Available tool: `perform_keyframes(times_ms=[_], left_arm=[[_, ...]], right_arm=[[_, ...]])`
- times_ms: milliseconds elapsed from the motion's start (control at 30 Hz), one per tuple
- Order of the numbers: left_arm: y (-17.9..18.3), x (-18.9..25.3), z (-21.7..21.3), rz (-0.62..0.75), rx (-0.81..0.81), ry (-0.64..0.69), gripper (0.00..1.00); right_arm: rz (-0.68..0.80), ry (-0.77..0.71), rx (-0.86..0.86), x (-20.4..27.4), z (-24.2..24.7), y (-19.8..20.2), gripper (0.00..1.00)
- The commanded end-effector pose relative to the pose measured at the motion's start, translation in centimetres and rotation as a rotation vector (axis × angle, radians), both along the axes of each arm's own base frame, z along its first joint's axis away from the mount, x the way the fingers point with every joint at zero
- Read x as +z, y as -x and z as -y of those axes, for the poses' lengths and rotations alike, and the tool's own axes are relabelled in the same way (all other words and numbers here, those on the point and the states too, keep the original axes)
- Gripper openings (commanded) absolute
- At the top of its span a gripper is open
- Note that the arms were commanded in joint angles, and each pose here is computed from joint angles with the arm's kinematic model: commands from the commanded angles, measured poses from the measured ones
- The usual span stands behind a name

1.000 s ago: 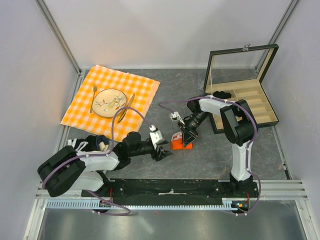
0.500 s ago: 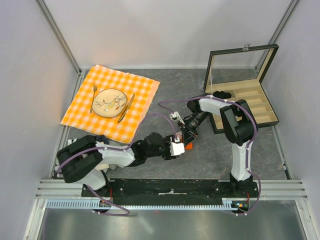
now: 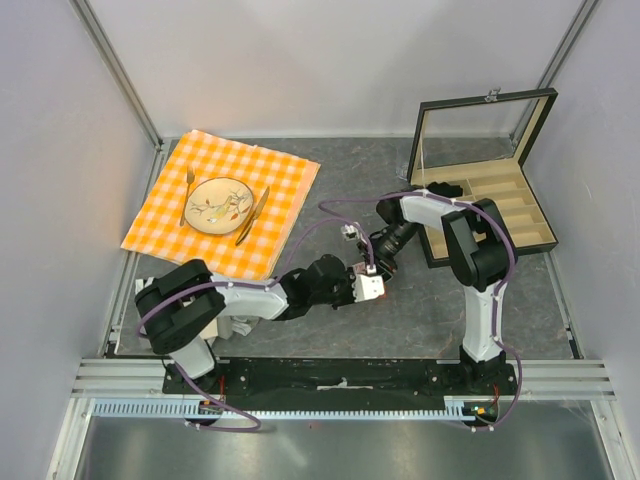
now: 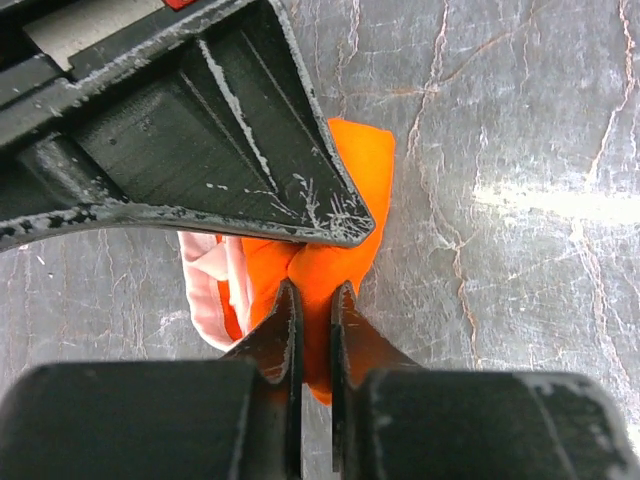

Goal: Roll the underwear
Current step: Roll the underwear to the center of the board.

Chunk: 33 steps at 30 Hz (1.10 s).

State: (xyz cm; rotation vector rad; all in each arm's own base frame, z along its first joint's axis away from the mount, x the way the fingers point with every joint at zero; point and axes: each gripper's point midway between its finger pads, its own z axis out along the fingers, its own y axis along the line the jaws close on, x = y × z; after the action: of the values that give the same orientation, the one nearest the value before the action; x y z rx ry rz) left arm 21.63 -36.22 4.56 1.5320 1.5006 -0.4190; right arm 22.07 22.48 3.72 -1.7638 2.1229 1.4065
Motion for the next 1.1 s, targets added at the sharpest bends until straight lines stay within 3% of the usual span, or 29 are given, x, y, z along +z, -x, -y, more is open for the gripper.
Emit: perform_keyframes(times_ms=[0, 200, 433, 700, 1067], left_arm=[[-0.9, -1.8, -1.2, -0.201, 0.109, -0.06, 0.02], [0.4, -2.7, -1.7, -0.431, 0.103, -0.028, 0.02], [0.7, -4.0, -2.4, -0.654, 0.143, 0.014, 0.02], [-0.1, -5.2, -3.1, -0.785, 0.211, 0.037, 0.02], [-0.5, -6.8, -3.7, -0.879, 0.284, 0.029, 0.02]], right_arm=[[0.062, 0.018, 0.027, -0.2, 0.6, -0.4, 0.36], [0.146, -0.083, -0.04, 3.9, 0.7, -1.8, 0.52], [0.194, -0.133, -0.116, 5.8, 2.1, -3.3, 0.61], [0.166, -0.09, -0.241, 3.9, 1.4, -5.5, 0.75], [0.139, 0.056, -0.357, -0.4, 1.0, -7.7, 0.77]])
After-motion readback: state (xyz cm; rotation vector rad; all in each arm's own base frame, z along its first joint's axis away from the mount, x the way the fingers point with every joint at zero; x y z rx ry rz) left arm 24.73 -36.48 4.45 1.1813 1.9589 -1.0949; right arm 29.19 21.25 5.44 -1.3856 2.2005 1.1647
